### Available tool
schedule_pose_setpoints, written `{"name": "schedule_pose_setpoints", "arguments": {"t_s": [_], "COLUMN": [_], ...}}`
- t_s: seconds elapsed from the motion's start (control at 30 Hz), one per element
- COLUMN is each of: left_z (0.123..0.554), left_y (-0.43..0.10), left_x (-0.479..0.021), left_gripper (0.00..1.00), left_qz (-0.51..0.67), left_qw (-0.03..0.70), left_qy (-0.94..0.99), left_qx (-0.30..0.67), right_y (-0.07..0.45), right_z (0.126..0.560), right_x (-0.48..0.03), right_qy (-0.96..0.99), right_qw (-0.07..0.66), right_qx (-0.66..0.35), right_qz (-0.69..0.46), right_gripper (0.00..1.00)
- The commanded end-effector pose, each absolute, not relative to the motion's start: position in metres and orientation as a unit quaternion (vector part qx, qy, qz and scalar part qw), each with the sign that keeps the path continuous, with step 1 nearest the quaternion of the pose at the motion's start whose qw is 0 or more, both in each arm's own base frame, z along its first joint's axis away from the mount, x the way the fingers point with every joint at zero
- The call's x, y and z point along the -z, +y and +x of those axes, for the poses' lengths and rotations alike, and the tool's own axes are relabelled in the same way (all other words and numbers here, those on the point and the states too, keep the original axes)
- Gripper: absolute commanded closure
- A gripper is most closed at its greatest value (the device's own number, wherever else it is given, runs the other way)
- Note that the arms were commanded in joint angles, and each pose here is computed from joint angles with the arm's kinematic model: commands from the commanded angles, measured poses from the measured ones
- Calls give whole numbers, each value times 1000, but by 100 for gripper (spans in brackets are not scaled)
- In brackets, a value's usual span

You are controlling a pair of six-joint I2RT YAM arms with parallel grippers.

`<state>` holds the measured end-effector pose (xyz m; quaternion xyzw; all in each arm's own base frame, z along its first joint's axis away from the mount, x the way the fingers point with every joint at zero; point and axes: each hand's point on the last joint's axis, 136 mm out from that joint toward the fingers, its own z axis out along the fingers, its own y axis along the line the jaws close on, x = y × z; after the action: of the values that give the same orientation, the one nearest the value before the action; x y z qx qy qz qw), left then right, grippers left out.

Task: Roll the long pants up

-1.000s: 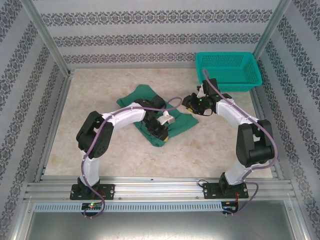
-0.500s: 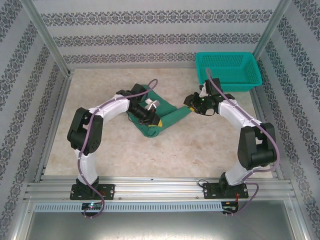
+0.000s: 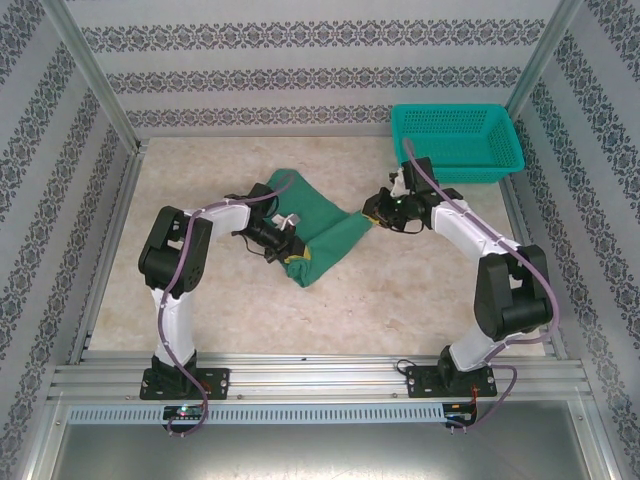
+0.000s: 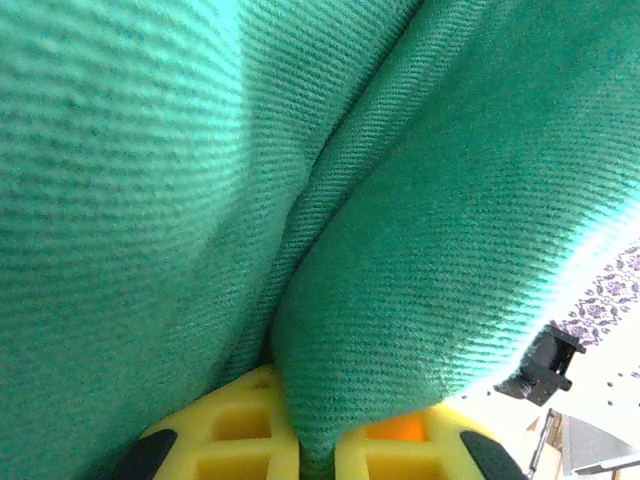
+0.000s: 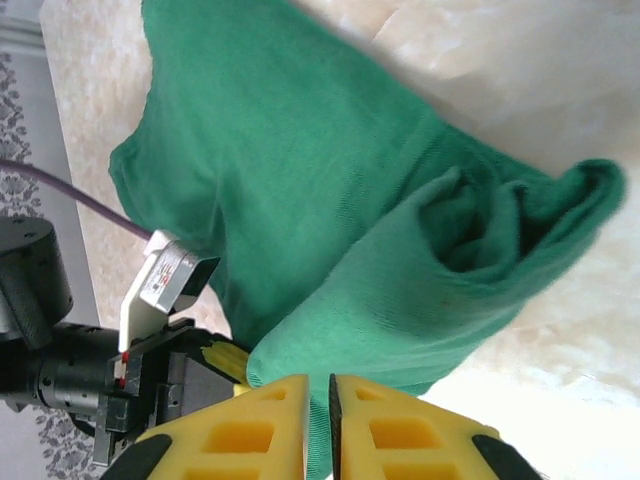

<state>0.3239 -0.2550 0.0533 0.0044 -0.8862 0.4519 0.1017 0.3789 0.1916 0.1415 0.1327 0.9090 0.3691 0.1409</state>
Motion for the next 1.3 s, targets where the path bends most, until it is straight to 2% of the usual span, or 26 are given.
{"name": "schedule_pose_setpoints", "arguments": {"t_s": [0.0,0.2,0.33,0.47,0.57,0.67,0.8,0.97,1.03,1.1,1.27], "left_z": [334,332,331,332,329,332,336,327,323,325,336], "left_y": [-252,-251,-247,-238,-231,-221,-213,-239,-258,-264,-242], "left_x": [-44,-38,-42,-54,-67,-83,-109,-126,-119,-96,-50], "left_gripper": [100,98,89,76,71,68,63,59,59,61,68], "left_qz": [13,7,-17,-59,-90,-116,-166,-273,-300,-294,-264], "left_qw": [96,95,80,35,2,-45,-134,-220,-222,-190,-134], "left_qy": [-886,-885,-893,-908,-915,-930,-948,-929,-920,-929,-954], "left_qx": [-454,-455,-442,-413,-394,-347,-237,-121,-119,-117,-50], "right_y": [206,220,221,227,232,235,237,236,236,236,235], "right_z": [381,391,402,417,428,437,440,437,435,432,428], "right_x": [-137,-107,-86,-67,-59,-49,-29,-14,-12,-10,-9], "right_qy": [911,911,916,917,916,918,920,921,921,921,921], "right_qw": [122,90,81,77,77,75,62,49,47,44,42], "right_qx": [-378,-384,-373,-373,-374,-369,-364,-359,-360,-359,-359], "right_qz": [112,118,121,123,121,122,132,141,143,144,144], "right_gripper": [83,83,83,84,85,85,86,86,86,86,86]}}
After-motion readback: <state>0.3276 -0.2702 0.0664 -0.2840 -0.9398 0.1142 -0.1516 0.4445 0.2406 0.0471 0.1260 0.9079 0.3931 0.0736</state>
